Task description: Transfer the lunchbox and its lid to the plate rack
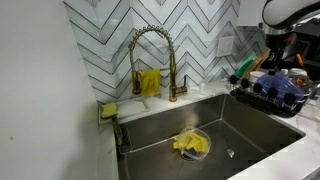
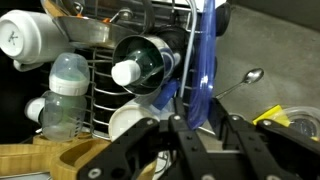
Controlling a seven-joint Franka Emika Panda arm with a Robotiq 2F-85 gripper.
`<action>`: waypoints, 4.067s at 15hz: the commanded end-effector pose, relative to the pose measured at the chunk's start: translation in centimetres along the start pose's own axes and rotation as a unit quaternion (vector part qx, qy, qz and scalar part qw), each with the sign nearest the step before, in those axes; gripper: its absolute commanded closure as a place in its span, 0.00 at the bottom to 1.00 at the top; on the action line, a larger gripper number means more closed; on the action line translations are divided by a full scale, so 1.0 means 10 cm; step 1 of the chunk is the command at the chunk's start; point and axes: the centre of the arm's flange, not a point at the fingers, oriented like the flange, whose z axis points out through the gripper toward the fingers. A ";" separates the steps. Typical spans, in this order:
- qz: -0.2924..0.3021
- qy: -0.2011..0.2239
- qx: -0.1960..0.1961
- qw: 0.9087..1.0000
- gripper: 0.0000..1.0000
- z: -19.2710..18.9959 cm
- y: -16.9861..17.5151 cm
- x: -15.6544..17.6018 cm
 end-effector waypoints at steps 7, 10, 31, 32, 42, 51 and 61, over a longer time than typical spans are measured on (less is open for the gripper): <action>0.005 0.010 -0.005 1.000 0.00 0.05 -0.06 0.04; 0.032 0.012 0.001 0.999 0.00 -0.06 -0.02 -0.06; 0.247 0.069 0.071 0.964 0.00 0.01 1.18 -1.48; 0.264 0.067 0.083 0.959 0.00 0.08 1.24 -1.57; 0.366 0.035 0.088 0.926 0.00 0.60 1.63 -2.25; 0.403 0.001 0.143 0.904 0.00 1.36 2.04 -2.78; 0.371 0.052 0.216 0.902 0.00 2.34 2.22 -2.96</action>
